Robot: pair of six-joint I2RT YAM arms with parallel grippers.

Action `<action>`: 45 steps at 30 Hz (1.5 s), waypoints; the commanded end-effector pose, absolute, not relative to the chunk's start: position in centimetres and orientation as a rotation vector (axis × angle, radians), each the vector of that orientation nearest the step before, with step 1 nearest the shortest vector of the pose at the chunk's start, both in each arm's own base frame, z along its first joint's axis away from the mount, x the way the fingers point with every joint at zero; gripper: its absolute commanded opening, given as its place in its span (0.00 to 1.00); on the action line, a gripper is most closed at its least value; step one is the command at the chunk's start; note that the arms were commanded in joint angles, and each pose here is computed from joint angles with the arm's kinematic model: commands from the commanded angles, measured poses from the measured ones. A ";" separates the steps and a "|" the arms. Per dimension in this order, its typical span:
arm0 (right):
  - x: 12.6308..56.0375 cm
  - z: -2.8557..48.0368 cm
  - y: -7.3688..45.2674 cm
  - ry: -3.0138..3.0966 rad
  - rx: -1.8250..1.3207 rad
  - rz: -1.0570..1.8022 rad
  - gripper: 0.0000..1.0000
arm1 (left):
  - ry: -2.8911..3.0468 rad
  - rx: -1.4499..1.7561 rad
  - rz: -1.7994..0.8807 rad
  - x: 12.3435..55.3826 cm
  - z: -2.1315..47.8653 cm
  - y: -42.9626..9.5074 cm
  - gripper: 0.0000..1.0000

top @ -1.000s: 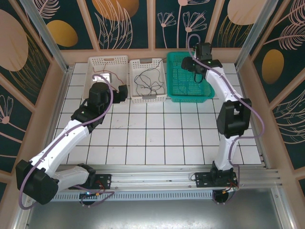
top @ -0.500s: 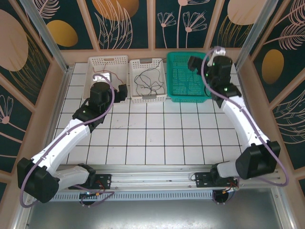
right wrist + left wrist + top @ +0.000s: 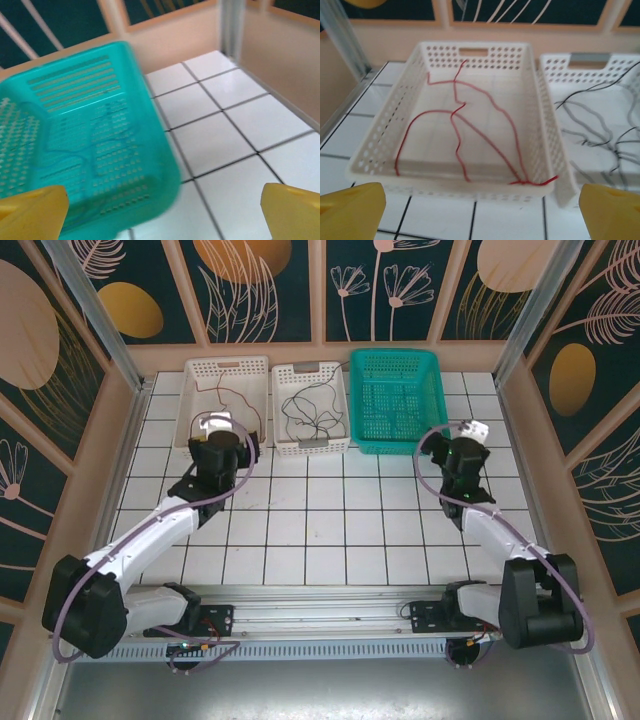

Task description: Untangle the cables

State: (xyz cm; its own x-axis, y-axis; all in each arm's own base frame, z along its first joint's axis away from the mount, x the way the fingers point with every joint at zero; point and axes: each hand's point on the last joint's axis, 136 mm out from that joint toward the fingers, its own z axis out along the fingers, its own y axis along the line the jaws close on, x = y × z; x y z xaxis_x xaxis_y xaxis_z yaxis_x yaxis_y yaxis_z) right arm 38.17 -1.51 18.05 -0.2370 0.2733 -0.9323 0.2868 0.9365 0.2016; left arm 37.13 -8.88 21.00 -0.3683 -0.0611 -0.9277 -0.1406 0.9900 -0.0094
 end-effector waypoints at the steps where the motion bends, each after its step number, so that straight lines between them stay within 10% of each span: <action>1: 38.5 19.8 -4.2 1.642 0.484 0.034 0.99 | 1.842 -0.231 0.190 36.4 20.6 -6.2 0.99; 45: 34.2 14.4 -1.7 1.540 0.142 0.064 0.99 | 1.645 -0.161 0.064 37.6 13.7 1.9 0.99</action>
State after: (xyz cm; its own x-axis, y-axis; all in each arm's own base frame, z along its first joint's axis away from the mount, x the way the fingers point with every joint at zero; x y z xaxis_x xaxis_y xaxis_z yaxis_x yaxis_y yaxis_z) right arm 35.32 -3.83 12.19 -0.0831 0.1211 -0.9892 0.2249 0.9692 0.0998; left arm 38.45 2.64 13.12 -0.1465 -0.0540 -0.9877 -0.2019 0.9791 -0.0236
